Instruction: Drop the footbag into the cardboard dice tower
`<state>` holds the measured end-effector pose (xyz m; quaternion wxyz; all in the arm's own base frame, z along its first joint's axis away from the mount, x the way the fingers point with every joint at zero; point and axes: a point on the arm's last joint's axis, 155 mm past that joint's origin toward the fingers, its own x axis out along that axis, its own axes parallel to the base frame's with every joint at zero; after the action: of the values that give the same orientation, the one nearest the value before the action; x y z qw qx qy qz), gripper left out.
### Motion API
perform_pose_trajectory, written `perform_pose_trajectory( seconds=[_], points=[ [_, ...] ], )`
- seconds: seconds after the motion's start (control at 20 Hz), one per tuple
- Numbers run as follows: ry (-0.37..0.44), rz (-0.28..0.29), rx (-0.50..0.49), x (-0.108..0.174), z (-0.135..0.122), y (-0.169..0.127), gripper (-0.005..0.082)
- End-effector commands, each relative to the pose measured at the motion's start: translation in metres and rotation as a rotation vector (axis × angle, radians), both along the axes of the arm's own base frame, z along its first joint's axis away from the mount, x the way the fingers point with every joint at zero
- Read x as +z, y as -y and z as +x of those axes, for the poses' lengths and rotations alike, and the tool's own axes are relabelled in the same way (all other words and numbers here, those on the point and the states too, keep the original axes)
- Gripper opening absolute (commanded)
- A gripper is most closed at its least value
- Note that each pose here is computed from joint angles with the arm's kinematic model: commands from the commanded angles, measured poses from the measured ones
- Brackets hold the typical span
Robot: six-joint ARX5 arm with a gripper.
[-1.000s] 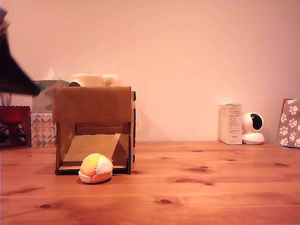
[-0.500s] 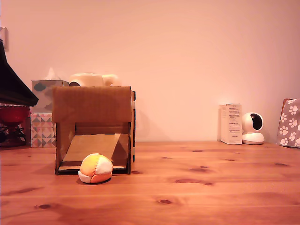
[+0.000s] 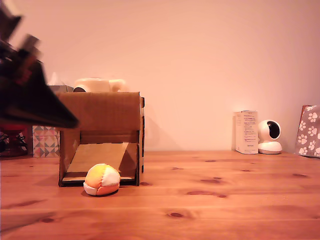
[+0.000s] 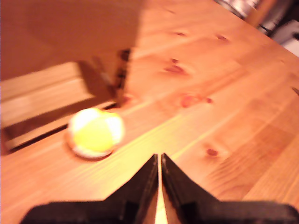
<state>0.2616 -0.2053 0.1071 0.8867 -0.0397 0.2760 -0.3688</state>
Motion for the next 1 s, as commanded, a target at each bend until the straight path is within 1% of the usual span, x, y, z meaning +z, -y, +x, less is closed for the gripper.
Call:
perform_pose_trajectory(
  seconds=[0.0,0.05,0.1,0.15,0.2,0.25,0.3,0.35,0.65,0.8,0.95],
  points=[
    [-0.014,0.004,-0.01,-0.011,0.0,0.004,0.0002],
    [-0.016,0.005,-0.013,-0.015,0.003,0.007,0.0007],
    [-0.021,0.007,-0.015,-0.019,0.005,0.008,0.0063],
    [-0.021,0.008,-0.012,-0.023,0.008,0.009,0.0224],
    [-0.013,0.01,-0.003,-0.025,0.012,0.01,0.047],
    [0.002,0.013,0.012,-0.025,0.018,0.009,0.0697],
    [0.014,0.022,0.029,-0.027,0.023,0.008,0.0799],
    [0.028,0.042,0.064,-0.03,0.03,0.003,0.0761],
    [0.067,0.075,0.154,-0.045,0.053,-0.005,0.076],
    [0.085,0.065,0.156,-0.051,0.061,-0.002,0.076],
    [0.076,0.072,0.157,-0.064,0.066,0.001,0.076]
  ],
)
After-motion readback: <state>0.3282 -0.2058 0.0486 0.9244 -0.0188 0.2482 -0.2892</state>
